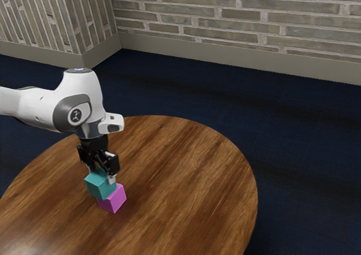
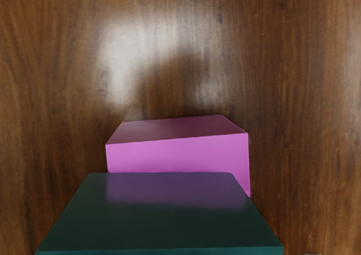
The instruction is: Pick up the blue block with one arm, and put the blue block on the pink block with one arm
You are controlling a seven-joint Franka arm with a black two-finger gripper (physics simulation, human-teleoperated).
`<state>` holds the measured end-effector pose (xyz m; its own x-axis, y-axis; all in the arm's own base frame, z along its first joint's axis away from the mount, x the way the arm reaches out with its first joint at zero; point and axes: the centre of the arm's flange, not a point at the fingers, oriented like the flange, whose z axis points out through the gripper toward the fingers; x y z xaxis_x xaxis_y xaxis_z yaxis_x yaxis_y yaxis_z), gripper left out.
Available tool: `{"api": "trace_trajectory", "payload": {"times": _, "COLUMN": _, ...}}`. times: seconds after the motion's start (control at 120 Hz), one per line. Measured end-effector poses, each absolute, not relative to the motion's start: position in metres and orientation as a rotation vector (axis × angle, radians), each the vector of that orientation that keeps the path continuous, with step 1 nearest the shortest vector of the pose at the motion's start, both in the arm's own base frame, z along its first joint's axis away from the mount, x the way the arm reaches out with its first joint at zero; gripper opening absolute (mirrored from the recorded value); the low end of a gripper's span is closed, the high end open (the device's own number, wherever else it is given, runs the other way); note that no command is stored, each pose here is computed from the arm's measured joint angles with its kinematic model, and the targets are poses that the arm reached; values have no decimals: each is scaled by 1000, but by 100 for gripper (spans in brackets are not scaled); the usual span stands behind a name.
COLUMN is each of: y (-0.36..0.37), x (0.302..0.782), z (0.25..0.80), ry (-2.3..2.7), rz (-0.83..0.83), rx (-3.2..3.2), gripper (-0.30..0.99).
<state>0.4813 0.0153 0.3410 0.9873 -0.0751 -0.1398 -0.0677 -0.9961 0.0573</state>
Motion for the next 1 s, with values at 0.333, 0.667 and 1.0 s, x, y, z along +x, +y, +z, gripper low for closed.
{"api": "trace_trajectory", "payload": {"times": 0.333, "y": 9, "x": 515, "z": 392, "ry": -169, "rz": -44, "rx": 3103, "gripper": 66}}
{"api": "trace_trajectory", "payload": {"times": 0.667, "y": -13, "x": 565, "z": 605, "ry": -300, "rz": 316, "rx": 3161, "gripper": 68}}
{"api": "trace_trajectory", "payload": {"times": 1.0, "y": -20, "x": 542, "z": 681, "ry": -311, "rz": 135, "rx": 3244, "gripper": 69}}
